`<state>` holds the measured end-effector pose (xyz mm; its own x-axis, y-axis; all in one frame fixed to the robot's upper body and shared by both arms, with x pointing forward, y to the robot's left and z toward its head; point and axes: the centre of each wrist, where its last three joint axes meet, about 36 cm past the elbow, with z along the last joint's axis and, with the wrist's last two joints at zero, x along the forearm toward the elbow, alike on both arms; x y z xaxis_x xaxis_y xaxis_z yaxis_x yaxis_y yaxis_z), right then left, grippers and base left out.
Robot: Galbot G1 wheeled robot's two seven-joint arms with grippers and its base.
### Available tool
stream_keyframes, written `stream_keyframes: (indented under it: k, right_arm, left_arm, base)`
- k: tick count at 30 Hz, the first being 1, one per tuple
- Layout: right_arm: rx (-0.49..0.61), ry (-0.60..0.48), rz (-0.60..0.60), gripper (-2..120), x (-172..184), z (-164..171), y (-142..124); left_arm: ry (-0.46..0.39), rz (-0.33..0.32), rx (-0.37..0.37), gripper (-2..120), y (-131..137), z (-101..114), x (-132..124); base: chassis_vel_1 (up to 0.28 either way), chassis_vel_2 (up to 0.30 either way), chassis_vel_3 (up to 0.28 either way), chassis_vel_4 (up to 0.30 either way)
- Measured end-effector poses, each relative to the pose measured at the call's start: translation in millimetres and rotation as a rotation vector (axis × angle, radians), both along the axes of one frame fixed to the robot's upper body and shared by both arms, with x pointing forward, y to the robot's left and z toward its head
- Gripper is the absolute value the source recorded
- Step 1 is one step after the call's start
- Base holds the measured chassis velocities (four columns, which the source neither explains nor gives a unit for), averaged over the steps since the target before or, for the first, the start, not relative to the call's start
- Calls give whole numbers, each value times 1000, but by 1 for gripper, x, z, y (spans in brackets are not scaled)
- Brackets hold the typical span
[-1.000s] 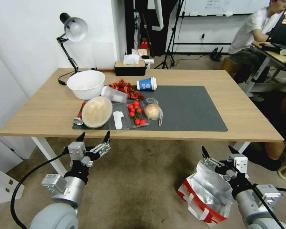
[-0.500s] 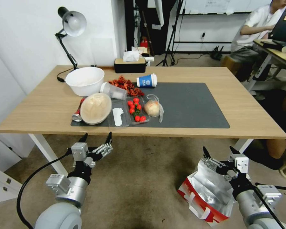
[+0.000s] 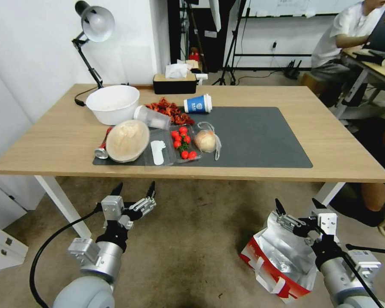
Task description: Pick up the food delivery bag from the floor and place it on the table.
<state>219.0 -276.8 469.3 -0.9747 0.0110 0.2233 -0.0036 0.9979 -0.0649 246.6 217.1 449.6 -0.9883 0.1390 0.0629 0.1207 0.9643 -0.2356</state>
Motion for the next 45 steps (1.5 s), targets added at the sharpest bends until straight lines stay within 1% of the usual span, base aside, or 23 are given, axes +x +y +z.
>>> stream_keyframes:
  k: [6,10,11,16,24,31,36,45]
  right_arm:
    - [-42,5,-19,100,-3,-6,-1]
    - [-38,8,-19,100,-5,-7,2]
    - [-35,5,-15,100,-5,-6,4]
    - [-37,3,-10,100,-5,-4,5]
    - [-44,-4,-10,100,-6,-5,6]
    - [-39,-3,4,100,-3,-6,7]
    - [-36,-1,12,100,-1,-5,7]
    - [-29,-11,25,100,0,-7,4]
  left_arm:
    - [-15,23,6,100,0,-1,0]
    - [-14,27,8,100,-3,-4,-5]
    - [-11,32,10,100,-5,-8,-7]
    - [-7,41,11,100,-6,-12,-6]
    - [-3,40,0,100,-6,-12,-5]
    - [11,34,26,100,-4,-21,-2]
    - [7,25,43,100,-1,-23,3]
    - [9,26,36,100,-1,-27,9]
  base:
    - [0,0,0,0]
    - [0,0,0,0]
    - [0,0,0,0]
    - [0,0,0,0]
    - [0,0,0,0]
    - [0,0,0,0]
    - [0,0,0,0]
    - [0,0,0,0]
